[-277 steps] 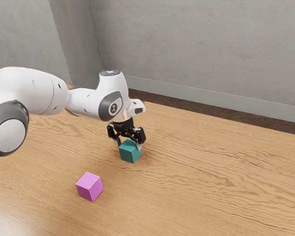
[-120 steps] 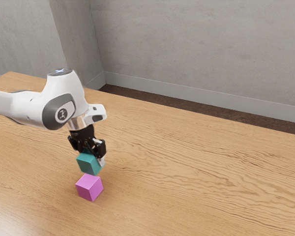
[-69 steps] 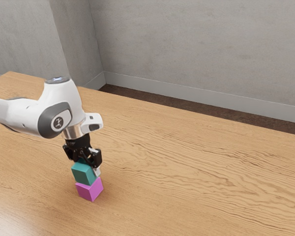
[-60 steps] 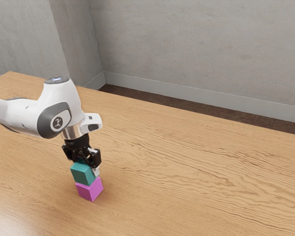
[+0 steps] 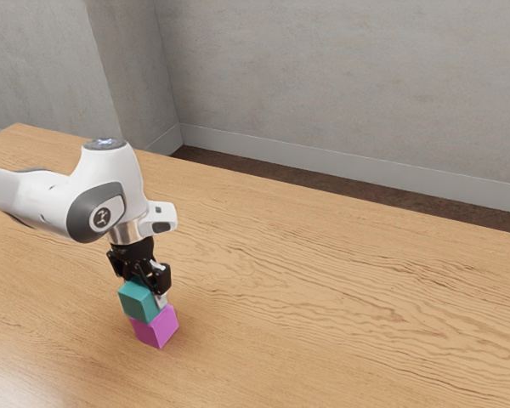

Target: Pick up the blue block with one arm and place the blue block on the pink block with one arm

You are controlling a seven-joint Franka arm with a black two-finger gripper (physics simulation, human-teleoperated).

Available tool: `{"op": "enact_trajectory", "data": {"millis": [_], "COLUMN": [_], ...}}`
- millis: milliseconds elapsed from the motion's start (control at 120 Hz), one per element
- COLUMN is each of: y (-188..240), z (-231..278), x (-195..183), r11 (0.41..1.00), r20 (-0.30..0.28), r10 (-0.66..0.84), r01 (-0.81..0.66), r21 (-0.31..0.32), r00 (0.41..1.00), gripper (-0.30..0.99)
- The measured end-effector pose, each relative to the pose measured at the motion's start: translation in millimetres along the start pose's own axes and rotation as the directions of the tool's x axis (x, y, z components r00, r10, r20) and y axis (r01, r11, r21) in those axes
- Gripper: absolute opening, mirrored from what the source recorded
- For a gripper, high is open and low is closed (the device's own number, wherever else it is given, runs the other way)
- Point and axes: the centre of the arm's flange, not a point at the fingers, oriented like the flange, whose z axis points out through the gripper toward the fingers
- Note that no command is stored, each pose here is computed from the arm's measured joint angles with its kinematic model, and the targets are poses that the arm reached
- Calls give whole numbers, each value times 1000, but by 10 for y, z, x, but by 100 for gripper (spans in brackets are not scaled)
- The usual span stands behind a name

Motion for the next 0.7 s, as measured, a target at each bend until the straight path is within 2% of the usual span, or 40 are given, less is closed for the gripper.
{"op": "enact_trajectory", "data": {"millis": [58, 242, 308, 400, 467, 583, 700], "y": [-2, 8, 16, 26, -109, -196, -187], "z": [-3, -59, -417, -1661, -2315, -2729, -2837], "x": [2, 14, 102, 494, 558, 442, 275], "r11": [1000, 1000, 1000, 999, 996, 988, 980], "r20": [-1, -14, -80, -235, -283, -249, -183], "r10": [2, 16, 26, 50, 81, 142, 188], "r01": [-2, -16, -27, -47, -66, -120, -171], "r21": [-3, -8, -2, 17, 60, 102, 105], "r00": [1000, 1000, 996, 971, 956, 958, 965], "gripper": [44, 57, 61, 64, 65, 67, 68]}}
